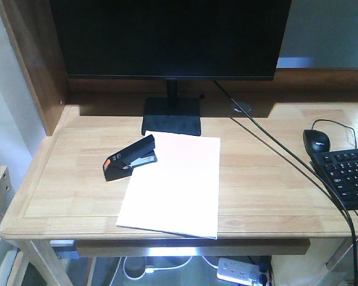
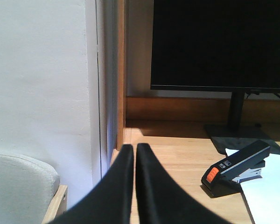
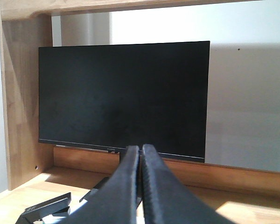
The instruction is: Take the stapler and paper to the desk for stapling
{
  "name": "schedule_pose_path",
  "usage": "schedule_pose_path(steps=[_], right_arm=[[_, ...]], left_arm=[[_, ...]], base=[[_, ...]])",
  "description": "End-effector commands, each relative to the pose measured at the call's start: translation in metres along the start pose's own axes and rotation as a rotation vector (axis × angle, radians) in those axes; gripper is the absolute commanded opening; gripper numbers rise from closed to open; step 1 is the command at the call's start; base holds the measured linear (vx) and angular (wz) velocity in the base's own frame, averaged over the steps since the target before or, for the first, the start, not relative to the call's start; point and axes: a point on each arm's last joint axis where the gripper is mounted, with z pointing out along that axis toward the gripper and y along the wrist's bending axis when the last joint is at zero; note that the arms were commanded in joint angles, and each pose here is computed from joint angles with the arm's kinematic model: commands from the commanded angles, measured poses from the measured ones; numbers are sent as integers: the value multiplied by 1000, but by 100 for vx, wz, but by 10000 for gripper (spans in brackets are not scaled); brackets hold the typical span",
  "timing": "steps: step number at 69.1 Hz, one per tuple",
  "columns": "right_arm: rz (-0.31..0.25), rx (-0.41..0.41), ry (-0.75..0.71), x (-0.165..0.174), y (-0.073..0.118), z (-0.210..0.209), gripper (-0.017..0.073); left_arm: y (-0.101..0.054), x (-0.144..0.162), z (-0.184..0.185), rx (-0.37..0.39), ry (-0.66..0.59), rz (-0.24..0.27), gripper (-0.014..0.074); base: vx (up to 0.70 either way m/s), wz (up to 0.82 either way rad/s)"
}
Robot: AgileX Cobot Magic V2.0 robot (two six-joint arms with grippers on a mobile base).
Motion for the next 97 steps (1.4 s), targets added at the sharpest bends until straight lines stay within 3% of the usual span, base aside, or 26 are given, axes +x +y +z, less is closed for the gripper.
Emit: schedule_pose_path(steps=[1,32,40,53,63,64,65,70,71,72,90,97], right_arm=[[-59,21,-18,-9,-2,1,-10],[-58,29,-19,-9,-3,1,-10],[-8,45,-20,-9,-4,1,-10],[12,100,6,-6,-9,1,-10],[-32,83,46,-3,-8,1,-10],[-62,79,51,-3,-7,1,-10],[-42,75,55,-2,-7,1,-10],[-48,54,71,-1,-5,1,-10],[-76,49,74,0,-5,1,-10],[-53,43,76,0,-4,1,-10],[-64,7,57,-2,-1,1,-10],[-57,49,41,-3,-3,1,-10]], left_arm=[[0,-4,-1,4,-82,-10,-6],[0,-4,-1,4,-82,-10,-6],[0,-4,-1,4,-82,-10,-6],[0,-4,-1,4,-82,-10,-6],[0,-4,-1,4,-82,-10,-6],[0,-4,-1,4,-82,-10,-6],[0,-4,-1,4,-82,-10,-6],[0,-4,-1,4,-82,-10,-6],[0,-4,-1,4,-82,-10,-6],[0,-4,-1,4,-82,-10,-6],[0,-4,-1,4,-82,-10,-6],[0,-4,-1,4,-82,-10,-6]], base=[[0,0],[0,0],[0,0],[0,0],[0,0],[0,0],[0,0],[0,0],[0,0],[0,0],[0,0],[0,0]])
